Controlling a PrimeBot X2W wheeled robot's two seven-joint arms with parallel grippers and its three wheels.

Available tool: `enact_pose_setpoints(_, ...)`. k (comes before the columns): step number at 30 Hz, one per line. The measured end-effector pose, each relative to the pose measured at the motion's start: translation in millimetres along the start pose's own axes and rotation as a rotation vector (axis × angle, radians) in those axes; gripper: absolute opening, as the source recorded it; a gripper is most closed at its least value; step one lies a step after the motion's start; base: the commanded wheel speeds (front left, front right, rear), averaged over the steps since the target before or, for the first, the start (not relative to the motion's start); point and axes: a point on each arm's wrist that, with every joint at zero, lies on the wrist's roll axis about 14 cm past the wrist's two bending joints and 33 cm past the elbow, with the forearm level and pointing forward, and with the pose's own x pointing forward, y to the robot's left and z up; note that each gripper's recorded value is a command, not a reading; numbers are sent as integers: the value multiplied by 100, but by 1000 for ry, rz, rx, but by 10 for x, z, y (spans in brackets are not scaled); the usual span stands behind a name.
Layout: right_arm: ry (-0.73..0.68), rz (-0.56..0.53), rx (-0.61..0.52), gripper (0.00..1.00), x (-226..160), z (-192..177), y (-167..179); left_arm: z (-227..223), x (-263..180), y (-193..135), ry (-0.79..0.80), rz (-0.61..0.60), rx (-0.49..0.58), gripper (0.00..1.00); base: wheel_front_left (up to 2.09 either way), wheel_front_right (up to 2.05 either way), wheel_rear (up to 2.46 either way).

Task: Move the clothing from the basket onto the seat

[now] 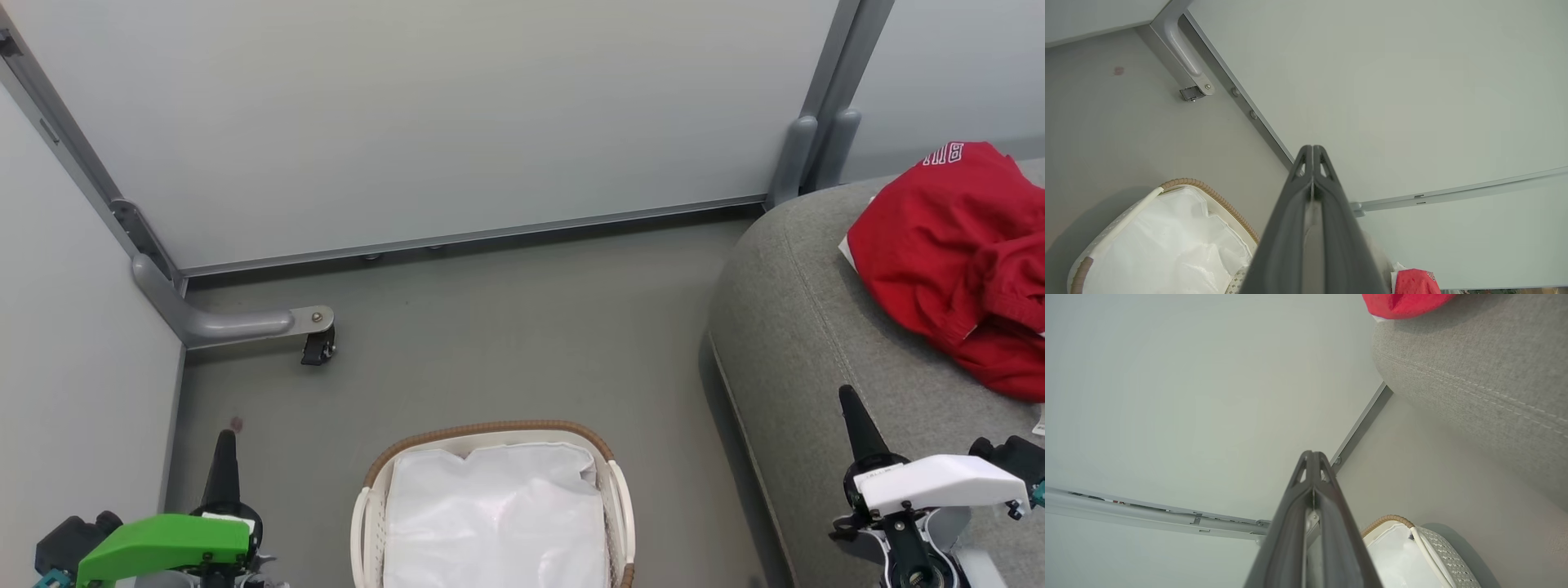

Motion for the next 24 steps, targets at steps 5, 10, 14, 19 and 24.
enact_pose_setpoints(5, 0, 3, 50, 0, -1, 15, 9, 12, 12, -37, 0, -11, -47, 0, 0, 0, 0)
enact_pose_setpoints(10, -1, 8, 98, 0, 0, 32, 22, 18, 24, -68, 3, -21, -86, 0, 0, 0, 0)
enact_pose_setpoints(14, -2, 12, 133, 0, -1, 46, 31, 27, 41, -107, 4, -32, -122, 0, 0, 0, 0)
enact_pose_setpoints(19, -2, 18, 177, 0, -1, 60, 44, 37, 59, -153, 7, -46, -161, 0, 0, 0, 0)
enact_pose_setpoints(24, -3, 24, 218, 0, -2, 77, 57, 45, 66, -181, 9, -56, -198, 0, 0, 0, 0)
